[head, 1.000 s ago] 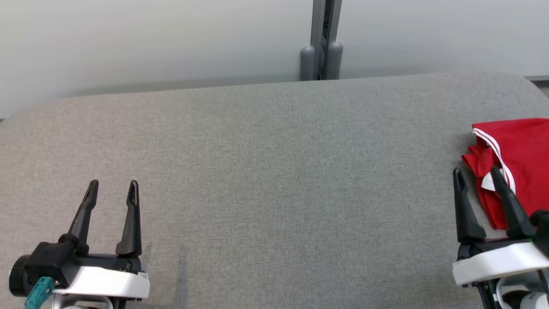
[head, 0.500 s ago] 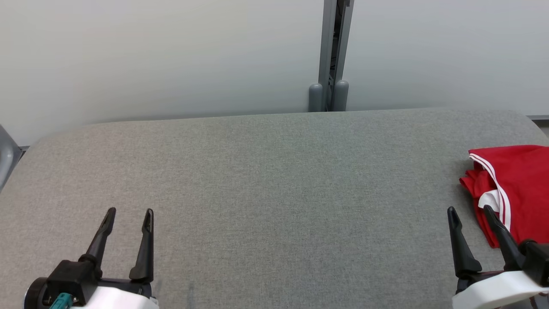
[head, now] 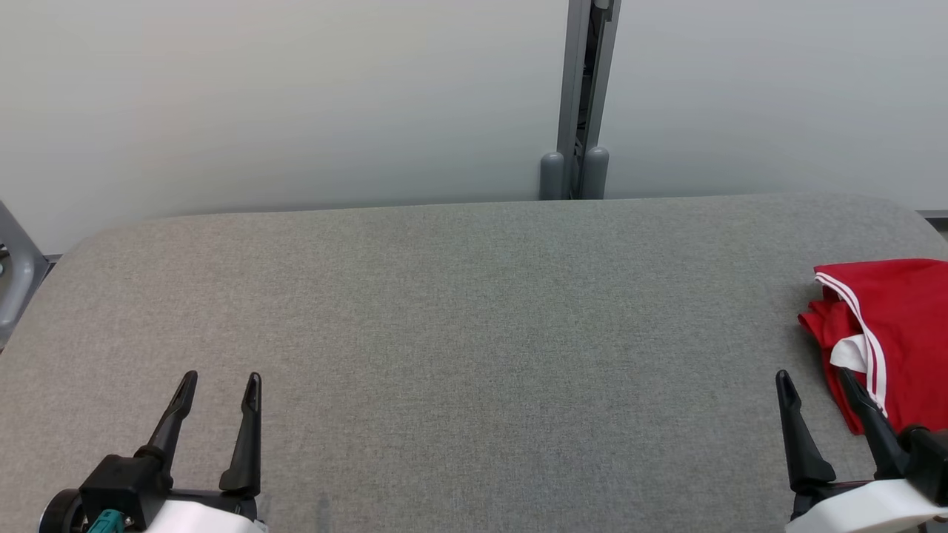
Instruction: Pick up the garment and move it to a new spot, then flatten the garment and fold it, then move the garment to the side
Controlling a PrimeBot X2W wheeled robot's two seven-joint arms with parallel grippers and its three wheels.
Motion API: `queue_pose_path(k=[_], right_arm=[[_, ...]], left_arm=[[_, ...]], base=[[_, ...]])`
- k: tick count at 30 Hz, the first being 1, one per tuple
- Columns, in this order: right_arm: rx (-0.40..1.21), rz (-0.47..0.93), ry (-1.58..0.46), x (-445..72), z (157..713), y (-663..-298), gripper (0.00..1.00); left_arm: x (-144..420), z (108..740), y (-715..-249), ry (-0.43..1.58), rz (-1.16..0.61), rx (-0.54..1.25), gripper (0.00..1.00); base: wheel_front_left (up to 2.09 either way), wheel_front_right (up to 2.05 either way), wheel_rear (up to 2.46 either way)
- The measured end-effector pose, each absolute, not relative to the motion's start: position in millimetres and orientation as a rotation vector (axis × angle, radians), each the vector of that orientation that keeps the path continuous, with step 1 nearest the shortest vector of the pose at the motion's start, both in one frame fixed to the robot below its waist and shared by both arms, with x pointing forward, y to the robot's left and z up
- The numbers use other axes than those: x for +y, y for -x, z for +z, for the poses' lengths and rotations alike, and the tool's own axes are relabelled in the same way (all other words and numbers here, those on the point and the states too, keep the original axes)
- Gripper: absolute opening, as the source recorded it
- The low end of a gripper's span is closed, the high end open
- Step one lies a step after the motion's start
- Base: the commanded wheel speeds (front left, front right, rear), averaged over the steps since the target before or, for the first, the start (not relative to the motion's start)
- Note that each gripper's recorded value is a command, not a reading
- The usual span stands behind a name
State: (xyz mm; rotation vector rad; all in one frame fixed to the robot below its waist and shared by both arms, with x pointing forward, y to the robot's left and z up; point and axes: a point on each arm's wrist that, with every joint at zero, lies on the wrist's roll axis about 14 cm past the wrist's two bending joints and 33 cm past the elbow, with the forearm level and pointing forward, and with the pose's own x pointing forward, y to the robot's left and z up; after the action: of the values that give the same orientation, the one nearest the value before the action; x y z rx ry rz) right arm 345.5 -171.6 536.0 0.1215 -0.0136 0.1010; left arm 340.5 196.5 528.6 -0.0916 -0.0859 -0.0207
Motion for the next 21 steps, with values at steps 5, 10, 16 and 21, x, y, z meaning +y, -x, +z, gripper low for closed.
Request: queue_pose_path(k=[5, 10, 16, 21], right_arm=[[-0.012, 0.1, -0.122, -171.9, 535.6, -345.7, 1.0], [-0.008, 0.099, -0.125, -172.2, 534.2, -345.8, 1.0], [-0.007, 0.099, -0.129, -172.2, 533.8, -345.9, 1.0], [-0.006, 0.099, -0.132, -172.1, 533.5, -345.9, 1.0]], left_arm=[[199.3, 525.2, -340.8, 0.093, -0.014, -0.077, 1.0], [201.5, 524.2, -341.5, 0.093, -0.011, -0.075, 1.0], [203.1, 521.9, -341.7, 0.095, -0.008, -0.069, 1.0], [204.2, 520.4, -342.0, 0.097, -0.006, -0.065, 1.0]], base=[[0.0, 0.0, 0.0], [0.0, 0.0, 0.0], [0.0, 0.0, 0.0], [0.0, 0.0, 0.0]])
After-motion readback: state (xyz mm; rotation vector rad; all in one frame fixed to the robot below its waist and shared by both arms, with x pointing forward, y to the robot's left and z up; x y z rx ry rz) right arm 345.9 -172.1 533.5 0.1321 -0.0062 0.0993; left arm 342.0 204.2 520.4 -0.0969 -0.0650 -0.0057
